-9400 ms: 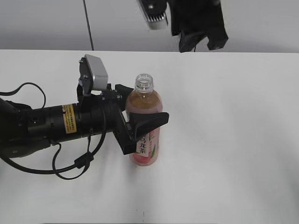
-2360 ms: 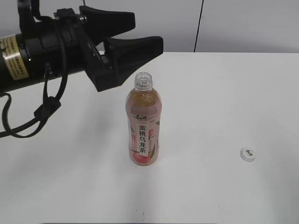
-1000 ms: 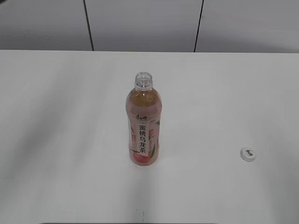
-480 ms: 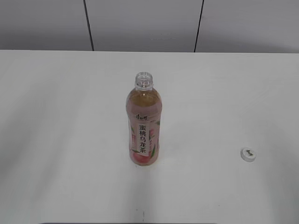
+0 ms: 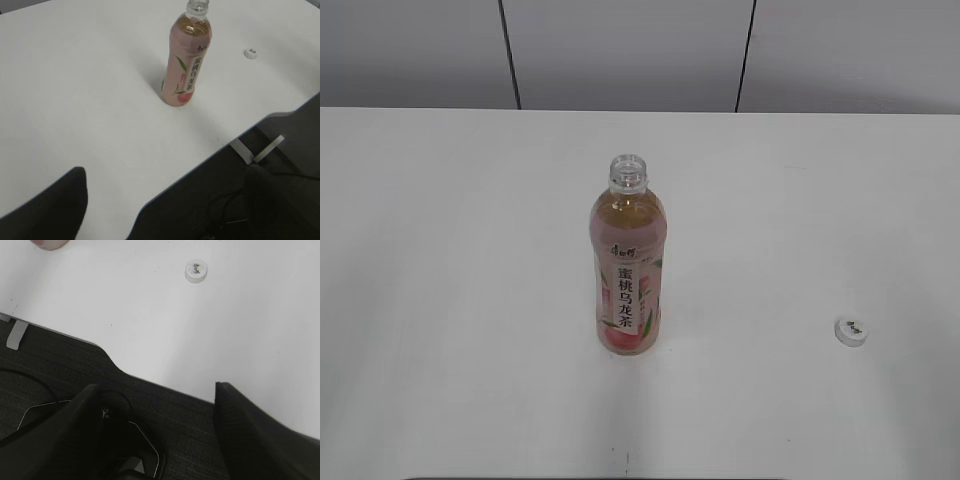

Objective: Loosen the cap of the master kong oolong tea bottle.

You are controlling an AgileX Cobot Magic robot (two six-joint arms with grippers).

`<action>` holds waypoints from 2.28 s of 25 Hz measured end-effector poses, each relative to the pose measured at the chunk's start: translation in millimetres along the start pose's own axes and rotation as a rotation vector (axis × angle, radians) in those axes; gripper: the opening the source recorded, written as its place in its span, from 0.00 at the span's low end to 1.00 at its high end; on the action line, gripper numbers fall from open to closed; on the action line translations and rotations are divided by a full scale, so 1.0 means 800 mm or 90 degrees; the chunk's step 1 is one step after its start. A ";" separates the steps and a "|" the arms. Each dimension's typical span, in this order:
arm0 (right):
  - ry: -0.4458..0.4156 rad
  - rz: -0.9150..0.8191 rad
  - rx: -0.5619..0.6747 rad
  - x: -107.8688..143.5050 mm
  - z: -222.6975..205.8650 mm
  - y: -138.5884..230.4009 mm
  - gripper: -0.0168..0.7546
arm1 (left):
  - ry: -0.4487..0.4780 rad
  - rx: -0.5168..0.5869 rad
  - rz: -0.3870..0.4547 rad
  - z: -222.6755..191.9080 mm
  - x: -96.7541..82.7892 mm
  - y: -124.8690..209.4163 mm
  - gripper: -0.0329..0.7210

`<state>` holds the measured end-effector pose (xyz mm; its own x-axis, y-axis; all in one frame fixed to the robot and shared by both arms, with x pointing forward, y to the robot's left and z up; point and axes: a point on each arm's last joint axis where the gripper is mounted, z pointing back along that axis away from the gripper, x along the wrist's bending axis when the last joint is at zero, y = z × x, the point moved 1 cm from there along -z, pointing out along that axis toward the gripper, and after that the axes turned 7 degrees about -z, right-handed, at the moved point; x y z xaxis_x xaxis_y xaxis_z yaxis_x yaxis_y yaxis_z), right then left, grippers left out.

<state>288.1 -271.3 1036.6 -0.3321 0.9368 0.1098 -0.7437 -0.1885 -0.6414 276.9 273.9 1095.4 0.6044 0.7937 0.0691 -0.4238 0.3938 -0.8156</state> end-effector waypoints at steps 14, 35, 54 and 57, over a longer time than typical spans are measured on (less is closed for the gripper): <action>0.000 0.000 0.000 0.000 0.000 0.000 0.70 | -0.017 -0.080 -0.019 0.011 -0.004 0.051 0.78; 0.000 0.000 0.001 0.000 0.000 0.000 0.69 | -0.021 -0.082 -0.021 0.011 -0.003 0.050 0.71; 0.026 -0.029 -0.030 -0.003 0.006 0.003 0.69 | -0.322 -0.081 0.150 0.022 0.000 0.057 0.68; 0.048 -0.041 -0.093 -0.003 0.021 0.012 0.69 | -0.333 -0.109 0.144 0.030 -0.006 0.062 0.68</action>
<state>272.0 -279.9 1042.8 -0.2380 0.9660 0.1010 -0.6681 -0.0874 -0.7389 237.1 300.4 1068.4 0.0806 0.9894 0.1211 -0.3618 0.1423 -0.9214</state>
